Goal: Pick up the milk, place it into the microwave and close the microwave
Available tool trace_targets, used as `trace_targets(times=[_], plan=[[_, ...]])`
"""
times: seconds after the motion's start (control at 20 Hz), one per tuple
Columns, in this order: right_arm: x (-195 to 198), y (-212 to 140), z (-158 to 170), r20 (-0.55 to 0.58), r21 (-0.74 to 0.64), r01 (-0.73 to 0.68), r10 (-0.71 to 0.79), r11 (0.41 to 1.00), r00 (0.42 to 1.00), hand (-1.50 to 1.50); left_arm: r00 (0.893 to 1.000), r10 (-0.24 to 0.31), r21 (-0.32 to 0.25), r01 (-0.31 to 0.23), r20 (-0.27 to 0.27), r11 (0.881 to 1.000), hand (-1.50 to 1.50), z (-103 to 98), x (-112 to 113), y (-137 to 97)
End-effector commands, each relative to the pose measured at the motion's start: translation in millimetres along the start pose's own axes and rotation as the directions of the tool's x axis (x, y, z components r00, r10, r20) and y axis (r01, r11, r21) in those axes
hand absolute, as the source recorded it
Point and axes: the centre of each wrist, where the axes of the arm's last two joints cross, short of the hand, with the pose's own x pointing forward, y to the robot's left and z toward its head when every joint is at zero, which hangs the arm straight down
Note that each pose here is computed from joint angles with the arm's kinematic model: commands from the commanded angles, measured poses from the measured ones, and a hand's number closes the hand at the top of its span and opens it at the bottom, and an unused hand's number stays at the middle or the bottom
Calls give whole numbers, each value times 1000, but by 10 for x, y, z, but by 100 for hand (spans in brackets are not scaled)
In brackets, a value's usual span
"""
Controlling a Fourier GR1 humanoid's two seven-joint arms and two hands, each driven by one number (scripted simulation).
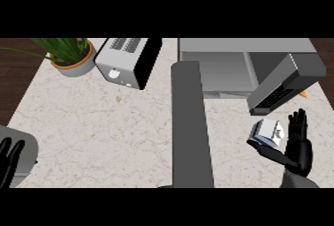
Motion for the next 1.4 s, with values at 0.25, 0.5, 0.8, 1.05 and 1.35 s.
trace_targets(times=[0.25, 0.5, 0.8, 1.05, 1.35], plan=[[-371, -186, 147, -82, -113, -151, 142, 982, 986, -150, 1000, -21, -4, 21, -18, 1000, -150, -85, -63, -75], [-431, -497, 76, -66, -59, -77, 73, 995, 995, -150, 1000, 0, -7, 0, 8, 1000, -150, 88, -135, 28], [-466, -360, 207, -108, 247, 237, -217, 939, 970, -150, 1000, 6, -4, -7, -20, 1000, -150, -23, -114, 87], [-406, -52, 58, 25, 242, 221, -234, 945, 972, 150, 1000, -1, 8, 1, -31, 1000, -150, 47, 2, 55], [-322, 80, -101, 141, 22, 24, -27, 999, 990, 150, 999, 32, 6, -32, -17, 999, -150, 23, -1, 33]])
